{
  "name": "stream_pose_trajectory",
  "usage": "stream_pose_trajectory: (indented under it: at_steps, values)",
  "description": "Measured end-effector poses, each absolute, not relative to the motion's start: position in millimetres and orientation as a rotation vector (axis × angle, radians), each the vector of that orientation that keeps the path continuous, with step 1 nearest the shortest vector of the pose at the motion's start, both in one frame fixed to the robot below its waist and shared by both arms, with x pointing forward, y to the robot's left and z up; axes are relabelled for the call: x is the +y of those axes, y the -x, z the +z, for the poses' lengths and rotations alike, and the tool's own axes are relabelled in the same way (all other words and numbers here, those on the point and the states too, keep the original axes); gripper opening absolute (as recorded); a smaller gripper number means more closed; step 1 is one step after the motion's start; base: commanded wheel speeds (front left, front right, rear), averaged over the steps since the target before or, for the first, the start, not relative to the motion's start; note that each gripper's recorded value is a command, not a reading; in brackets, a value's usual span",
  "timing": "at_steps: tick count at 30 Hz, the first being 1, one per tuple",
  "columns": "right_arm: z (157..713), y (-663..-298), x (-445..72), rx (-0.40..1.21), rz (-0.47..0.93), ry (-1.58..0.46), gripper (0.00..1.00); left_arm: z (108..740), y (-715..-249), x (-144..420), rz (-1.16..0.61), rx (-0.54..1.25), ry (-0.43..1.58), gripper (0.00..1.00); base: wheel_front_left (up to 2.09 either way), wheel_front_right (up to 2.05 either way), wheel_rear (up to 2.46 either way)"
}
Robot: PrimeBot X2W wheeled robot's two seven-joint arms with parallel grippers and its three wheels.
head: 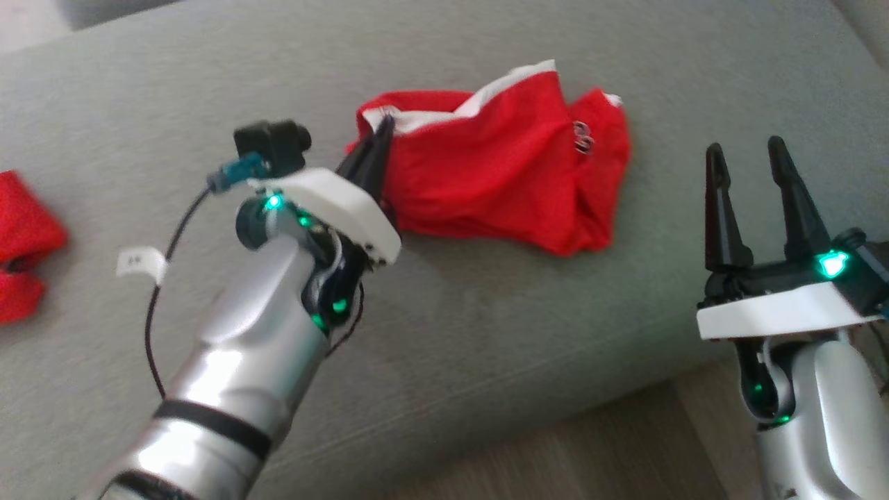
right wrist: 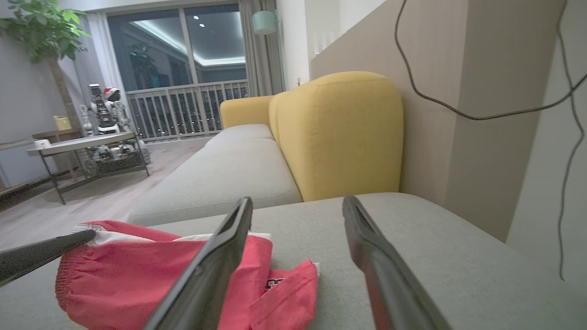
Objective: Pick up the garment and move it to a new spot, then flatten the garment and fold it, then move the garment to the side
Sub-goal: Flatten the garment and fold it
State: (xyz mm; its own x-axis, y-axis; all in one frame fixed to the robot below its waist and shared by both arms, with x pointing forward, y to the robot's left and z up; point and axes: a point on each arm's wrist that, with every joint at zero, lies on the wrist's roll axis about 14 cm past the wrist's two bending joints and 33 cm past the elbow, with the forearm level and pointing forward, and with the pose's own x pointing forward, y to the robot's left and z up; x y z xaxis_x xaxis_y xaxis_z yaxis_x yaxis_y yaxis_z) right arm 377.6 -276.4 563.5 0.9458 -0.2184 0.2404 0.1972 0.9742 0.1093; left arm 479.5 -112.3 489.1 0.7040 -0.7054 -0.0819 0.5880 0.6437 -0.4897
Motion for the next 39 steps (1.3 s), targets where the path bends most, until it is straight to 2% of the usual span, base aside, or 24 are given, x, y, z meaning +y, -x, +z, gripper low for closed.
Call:
stream_pose_trajectory:
  at_steps: [10,19,27,33,39]
  values:
    - [537.4,-406.5,-241.4,-0.176,-0.115,-0.111,1.0,483.6,-442.2,-28.0,-0.635,0.199,0.333,0.0,0.0,0.0,0.0]
    - [518.5,-439.5,-205.2,-0.076,-0.026,-0.151,1.0,470.3,-406.7,25.0,-0.507,0.214,0.294,0.0,0.0,0.0,0.0]
    - [512.9,-502.4,-164.8,0.039,0.069,-0.155,1.0,460.8,-404.2,36.5,-0.458,0.233,0.316,0.0,0.0,0.0,0.0]
    - [474.8,-535.3,-136.5,0.208,0.146,-0.032,1.0,458.7,-414.6,32.5,-0.451,0.232,0.334,0.0,0.0,0.0,0.0]
    - [426.8,-552.5,-138.2,0.368,0.171,0.081,1.0,452.7,-427.3,35.9,-0.438,0.234,0.344,0.0,0.0,0.0,0.0]
